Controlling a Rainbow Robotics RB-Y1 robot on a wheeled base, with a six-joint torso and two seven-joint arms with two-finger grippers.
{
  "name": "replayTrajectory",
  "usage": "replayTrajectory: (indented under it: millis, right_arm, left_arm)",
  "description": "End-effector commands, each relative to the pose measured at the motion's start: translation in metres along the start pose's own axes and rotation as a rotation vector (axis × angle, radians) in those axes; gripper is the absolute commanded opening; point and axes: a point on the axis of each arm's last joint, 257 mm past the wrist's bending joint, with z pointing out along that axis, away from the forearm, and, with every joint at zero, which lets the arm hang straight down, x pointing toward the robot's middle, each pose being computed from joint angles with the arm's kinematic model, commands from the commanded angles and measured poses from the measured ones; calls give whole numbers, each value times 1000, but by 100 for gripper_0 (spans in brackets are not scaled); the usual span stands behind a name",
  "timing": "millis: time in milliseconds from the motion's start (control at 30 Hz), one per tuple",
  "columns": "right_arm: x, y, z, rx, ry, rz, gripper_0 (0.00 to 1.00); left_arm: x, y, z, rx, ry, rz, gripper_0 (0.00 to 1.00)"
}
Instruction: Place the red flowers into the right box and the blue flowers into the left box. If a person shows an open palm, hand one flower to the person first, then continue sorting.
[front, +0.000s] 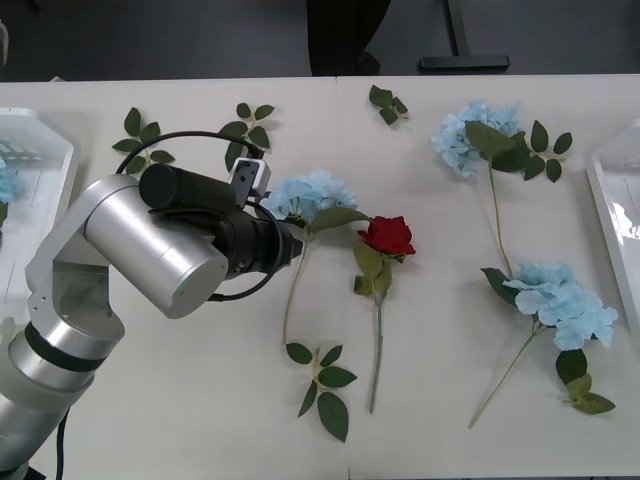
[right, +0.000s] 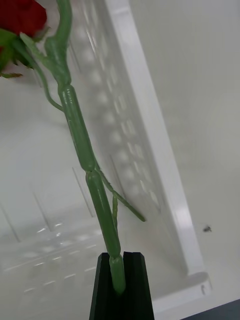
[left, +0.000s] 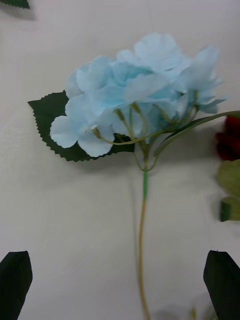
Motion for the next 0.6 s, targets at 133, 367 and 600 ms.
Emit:
replayTrajectory:
  millis: [133,367,600]
  right_arm:
    - [21,-3,28,49,36,-59,0]
    - [27,14,44,23,45,-68,0]
    - [25,27,63,16,13,-74,30]
  left_arm:
    - [-26,-14,40,-58,-30,153,100]
    - [-27,-28,63,-61,-29,215,100]
    - [-22,-45,69,-45,-23,256,100]
